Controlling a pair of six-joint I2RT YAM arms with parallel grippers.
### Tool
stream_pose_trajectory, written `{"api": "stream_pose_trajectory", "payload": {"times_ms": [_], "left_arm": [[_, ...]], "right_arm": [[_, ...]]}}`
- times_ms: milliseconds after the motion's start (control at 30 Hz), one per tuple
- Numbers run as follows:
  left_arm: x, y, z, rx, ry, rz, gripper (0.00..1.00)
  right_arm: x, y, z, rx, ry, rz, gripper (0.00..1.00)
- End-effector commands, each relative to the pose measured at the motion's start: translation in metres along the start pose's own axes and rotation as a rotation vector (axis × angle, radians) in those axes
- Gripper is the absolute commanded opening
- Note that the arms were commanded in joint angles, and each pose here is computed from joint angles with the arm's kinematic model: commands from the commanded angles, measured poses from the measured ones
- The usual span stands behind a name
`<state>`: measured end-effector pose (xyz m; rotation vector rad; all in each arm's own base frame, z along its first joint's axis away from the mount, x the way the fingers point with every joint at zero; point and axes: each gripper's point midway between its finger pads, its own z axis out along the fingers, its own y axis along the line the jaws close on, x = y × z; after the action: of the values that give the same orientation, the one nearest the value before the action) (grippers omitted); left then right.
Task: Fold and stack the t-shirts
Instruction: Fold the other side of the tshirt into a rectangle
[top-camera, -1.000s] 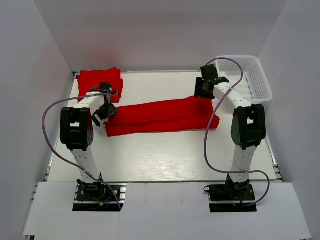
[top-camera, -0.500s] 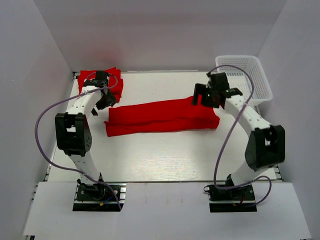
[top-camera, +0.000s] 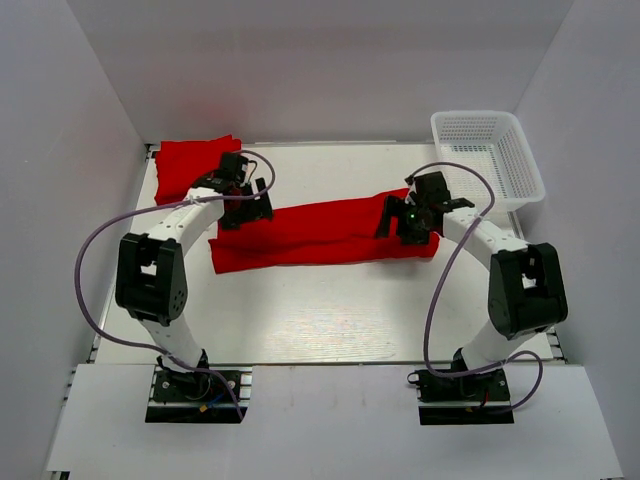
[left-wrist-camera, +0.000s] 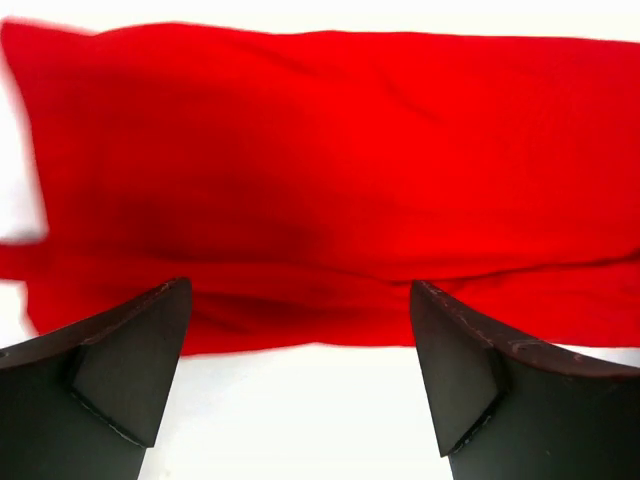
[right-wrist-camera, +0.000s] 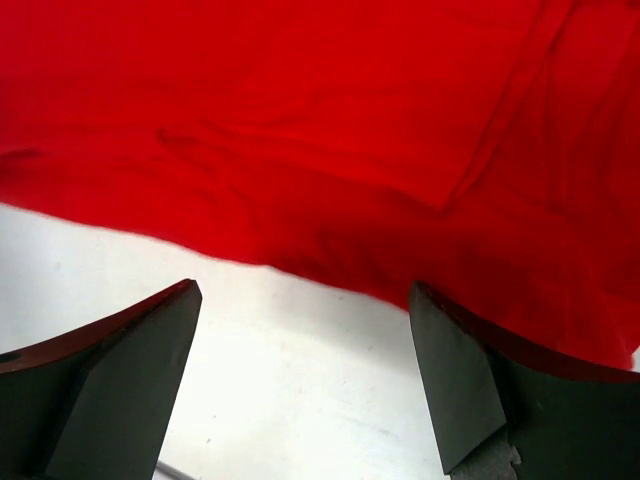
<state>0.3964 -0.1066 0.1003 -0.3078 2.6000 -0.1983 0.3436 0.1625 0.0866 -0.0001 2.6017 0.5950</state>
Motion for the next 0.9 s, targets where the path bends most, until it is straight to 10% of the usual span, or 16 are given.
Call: {"api": "stream_pose_trajectory", "payload": {"times_ms": [0, 567, 867], "left_arm": [[0.005, -0.021, 0.016, 0.099, 0.004, 0.069, 1.0], [0.043, 0.019, 0.085, -0.094, 0.162, 0.069, 1.0], [-0.04, -0.022, 0.019, 0.04, -0.119, 0.121, 1.0]], "right_arm": [[-0.007, -0.021, 0.017, 0.064, -0.036, 0.016, 0.9], [0.051, -0.082, 0.02, 0.209, 0.075, 0.128, 0.9], [-0.017, -0.022, -0.037, 0.036, -0.107, -0.021, 0.9]]}}
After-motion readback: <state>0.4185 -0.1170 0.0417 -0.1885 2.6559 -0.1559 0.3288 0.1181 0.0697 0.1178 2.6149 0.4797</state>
